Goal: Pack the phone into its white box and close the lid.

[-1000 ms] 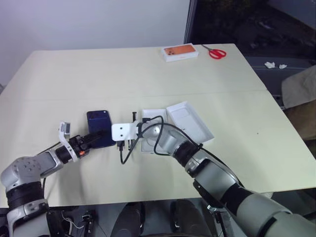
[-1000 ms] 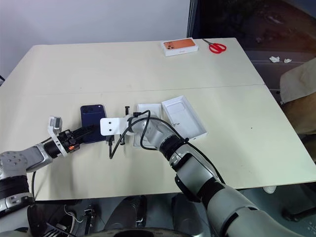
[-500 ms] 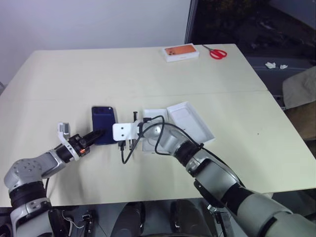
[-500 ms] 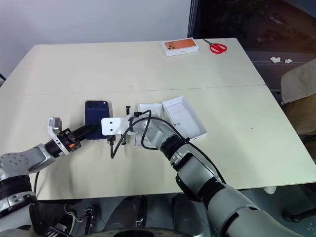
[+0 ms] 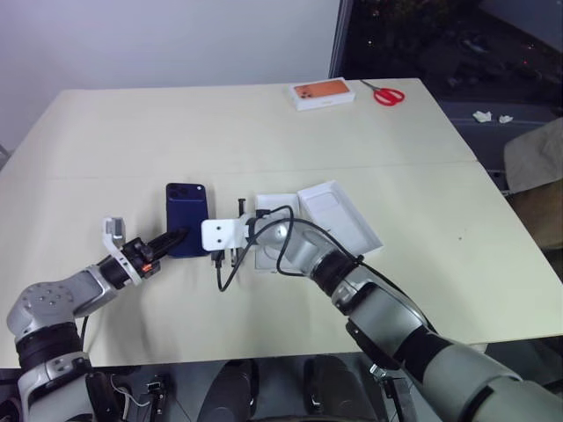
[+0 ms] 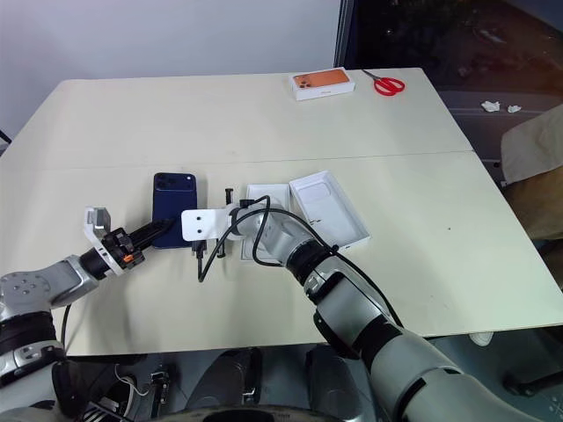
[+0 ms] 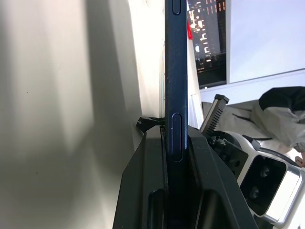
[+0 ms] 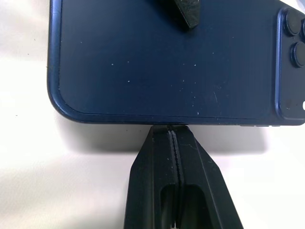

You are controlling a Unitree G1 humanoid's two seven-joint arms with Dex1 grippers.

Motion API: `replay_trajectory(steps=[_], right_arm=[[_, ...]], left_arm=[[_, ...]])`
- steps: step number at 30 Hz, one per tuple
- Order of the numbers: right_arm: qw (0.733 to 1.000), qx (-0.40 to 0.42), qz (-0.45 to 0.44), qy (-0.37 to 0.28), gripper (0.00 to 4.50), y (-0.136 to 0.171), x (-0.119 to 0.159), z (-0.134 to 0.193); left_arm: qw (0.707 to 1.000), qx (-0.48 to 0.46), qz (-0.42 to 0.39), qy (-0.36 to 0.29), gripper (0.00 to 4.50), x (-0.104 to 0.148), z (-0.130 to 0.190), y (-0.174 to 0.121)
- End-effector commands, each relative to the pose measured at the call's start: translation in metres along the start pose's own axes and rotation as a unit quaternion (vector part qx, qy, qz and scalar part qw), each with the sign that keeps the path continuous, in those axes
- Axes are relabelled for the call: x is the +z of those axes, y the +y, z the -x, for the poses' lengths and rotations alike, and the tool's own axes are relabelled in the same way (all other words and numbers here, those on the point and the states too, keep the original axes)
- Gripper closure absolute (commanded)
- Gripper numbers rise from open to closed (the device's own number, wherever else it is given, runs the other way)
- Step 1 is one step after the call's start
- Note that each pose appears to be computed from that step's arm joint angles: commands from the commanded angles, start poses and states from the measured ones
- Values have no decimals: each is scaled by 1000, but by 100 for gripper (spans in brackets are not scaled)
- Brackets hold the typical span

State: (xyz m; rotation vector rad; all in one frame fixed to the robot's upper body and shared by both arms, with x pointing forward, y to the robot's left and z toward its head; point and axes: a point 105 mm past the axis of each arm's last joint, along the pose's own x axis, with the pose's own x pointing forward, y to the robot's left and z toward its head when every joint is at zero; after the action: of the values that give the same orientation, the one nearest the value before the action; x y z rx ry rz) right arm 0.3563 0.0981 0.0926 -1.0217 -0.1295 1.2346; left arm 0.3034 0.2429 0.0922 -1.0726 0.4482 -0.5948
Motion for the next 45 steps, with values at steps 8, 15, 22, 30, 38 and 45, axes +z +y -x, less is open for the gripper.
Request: replay_trajectory(steps=[8,15,22,30,38,45], right_arm=[[988,-20,-121,-92,450,-32,21,22],[928,6,-290,-233,450,-59,50,74],[940,24,-286,-184,208,-51,8,134],[953,33,-248,-168,6,-38,-13,201],[962,-8,-246,-118,6,-31,-46,228],[959,-22,-257,-115,6,-30,-52,226]], left_arm=[[999,-35,8,-13,445,1,5,-13],[994,-100,36,-30,445,9,11,-37],[988,-140,50,30,450,-20,-7,-62],[988,-137,70,13,450,-45,-39,-75],[993,-82,75,51,450,-78,-71,-71],[991,-84,66,75,450,-85,-83,-76]])
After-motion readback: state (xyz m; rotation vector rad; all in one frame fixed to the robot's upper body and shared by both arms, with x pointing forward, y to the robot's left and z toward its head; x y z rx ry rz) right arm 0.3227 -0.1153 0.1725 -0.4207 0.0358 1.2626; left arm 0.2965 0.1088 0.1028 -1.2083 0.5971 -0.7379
